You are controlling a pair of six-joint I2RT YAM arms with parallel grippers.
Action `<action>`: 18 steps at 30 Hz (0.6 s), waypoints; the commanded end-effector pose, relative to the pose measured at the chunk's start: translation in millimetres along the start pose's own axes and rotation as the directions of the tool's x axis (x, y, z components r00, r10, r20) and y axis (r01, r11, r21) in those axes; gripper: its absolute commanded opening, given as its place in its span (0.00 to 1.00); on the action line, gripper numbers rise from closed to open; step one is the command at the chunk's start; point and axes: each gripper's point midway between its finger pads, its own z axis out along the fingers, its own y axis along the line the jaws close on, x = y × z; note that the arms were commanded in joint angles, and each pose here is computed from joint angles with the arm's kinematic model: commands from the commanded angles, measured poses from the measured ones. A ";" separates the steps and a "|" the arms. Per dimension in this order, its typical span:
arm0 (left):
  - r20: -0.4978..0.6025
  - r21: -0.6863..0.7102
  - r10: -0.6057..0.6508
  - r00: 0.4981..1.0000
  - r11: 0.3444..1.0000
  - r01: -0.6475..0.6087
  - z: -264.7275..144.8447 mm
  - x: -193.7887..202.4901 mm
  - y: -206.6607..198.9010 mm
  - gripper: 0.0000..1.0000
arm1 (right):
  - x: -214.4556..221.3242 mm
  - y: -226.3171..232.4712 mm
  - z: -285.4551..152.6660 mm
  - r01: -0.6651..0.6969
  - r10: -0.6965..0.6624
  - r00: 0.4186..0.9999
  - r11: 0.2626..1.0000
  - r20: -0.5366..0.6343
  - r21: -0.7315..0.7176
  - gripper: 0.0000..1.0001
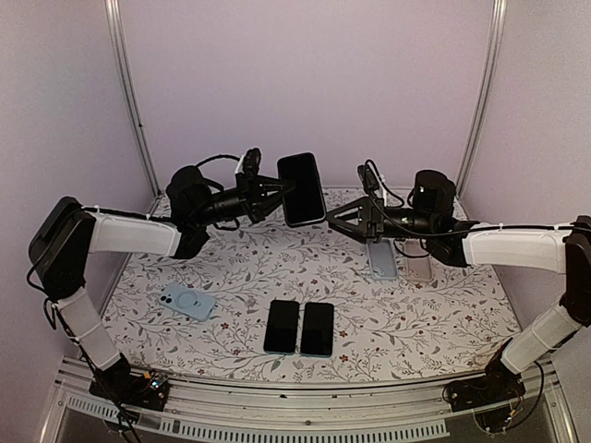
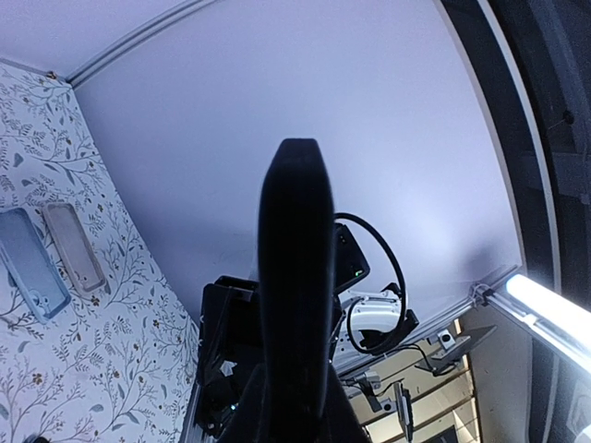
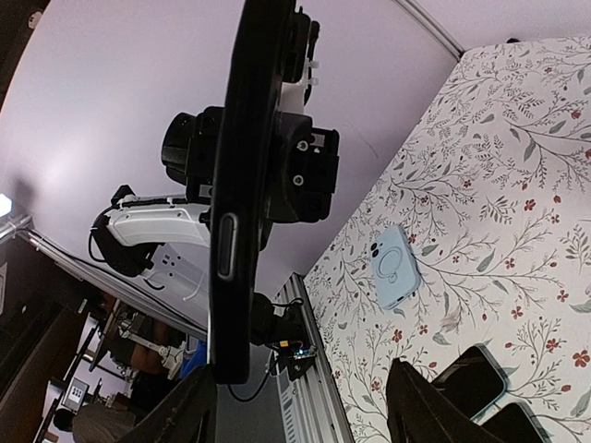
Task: Take the phone out of the phone case
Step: Remove the corner of the phone case from the bottom right corner of the phone case.
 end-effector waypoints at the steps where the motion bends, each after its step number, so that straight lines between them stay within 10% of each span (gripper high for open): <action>1: 0.022 0.113 0.121 0.992 0.986 -0.123 -1.9 -6.7 -46.1 0.00 | -2.7 -0.7 4.9 -0.014 0.014 1.000 1.000 0.008 -0.003 0.65; 18: 0.044 0.273 0.225 0.973 0.935 -0.228 -10.0 0.1 -91.0 0.00 | 0.8 -37.1 5.7 -0.092 0.089 0.996 0.984 0.027 0.151 0.65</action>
